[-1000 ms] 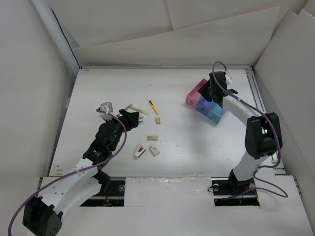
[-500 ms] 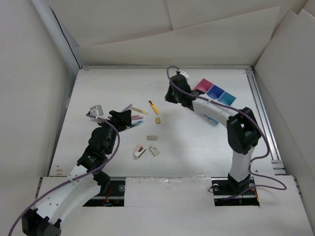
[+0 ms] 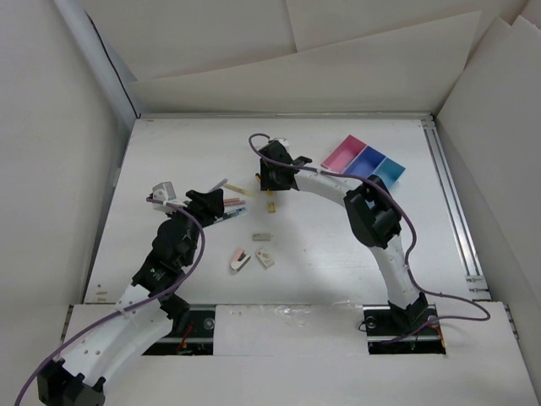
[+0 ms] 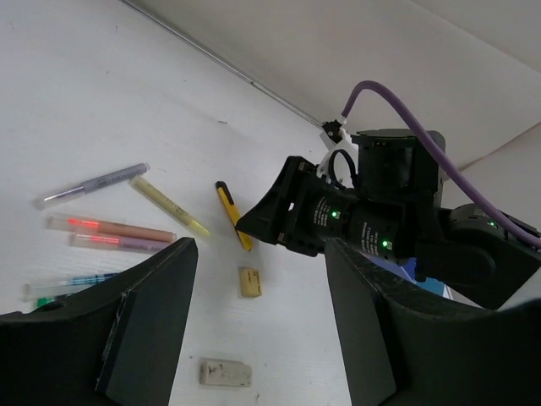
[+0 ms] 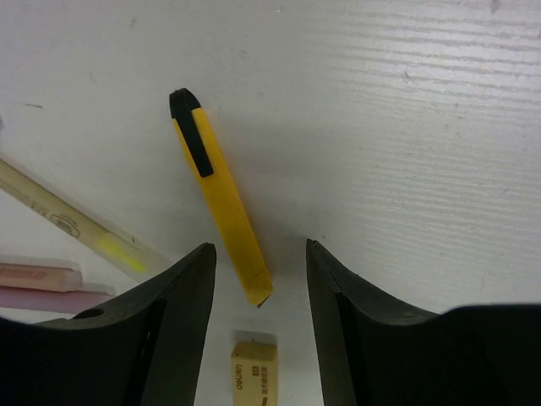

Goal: Sort the stationery into containers
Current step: Pick up the pen from the center of the board.

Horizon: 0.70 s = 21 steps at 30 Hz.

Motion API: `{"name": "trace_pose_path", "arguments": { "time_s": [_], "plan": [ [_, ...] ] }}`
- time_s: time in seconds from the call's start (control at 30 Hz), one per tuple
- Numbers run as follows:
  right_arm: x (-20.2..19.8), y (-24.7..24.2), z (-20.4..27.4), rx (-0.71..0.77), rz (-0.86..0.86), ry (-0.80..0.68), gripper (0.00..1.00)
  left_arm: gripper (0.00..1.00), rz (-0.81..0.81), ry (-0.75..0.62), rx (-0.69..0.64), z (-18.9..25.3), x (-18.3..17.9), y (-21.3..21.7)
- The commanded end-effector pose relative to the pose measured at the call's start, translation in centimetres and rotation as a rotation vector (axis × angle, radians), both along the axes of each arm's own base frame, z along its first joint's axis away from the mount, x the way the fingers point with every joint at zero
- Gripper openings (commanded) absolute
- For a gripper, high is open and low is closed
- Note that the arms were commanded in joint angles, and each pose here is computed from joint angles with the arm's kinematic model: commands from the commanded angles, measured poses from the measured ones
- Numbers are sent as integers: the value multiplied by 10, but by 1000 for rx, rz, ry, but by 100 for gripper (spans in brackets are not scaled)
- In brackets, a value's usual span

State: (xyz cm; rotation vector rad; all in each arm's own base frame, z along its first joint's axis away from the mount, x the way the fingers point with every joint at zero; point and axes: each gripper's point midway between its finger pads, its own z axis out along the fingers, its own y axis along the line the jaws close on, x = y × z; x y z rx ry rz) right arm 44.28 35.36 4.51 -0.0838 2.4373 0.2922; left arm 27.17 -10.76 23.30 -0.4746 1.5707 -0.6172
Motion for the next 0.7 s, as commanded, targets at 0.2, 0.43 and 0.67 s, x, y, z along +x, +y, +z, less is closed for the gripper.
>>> {"name": "trace_pose_path", "arguments": {
  "time_s": [0.2, 0.43, 0.67],
  "plan": [
    [-1, 8, 0, -41, 21, -3, 50, 60, 4, -16, -16, 4, 1, 1],
    [-4, 5, -10, -77, 13, 3, 27, 60, 4, -16, -16, 4, 1, 1],
    [-10, -5, -2, -61, -17, -22, 0, 60, 4, -24, -20, 6, 0, 1]
  ]
}}
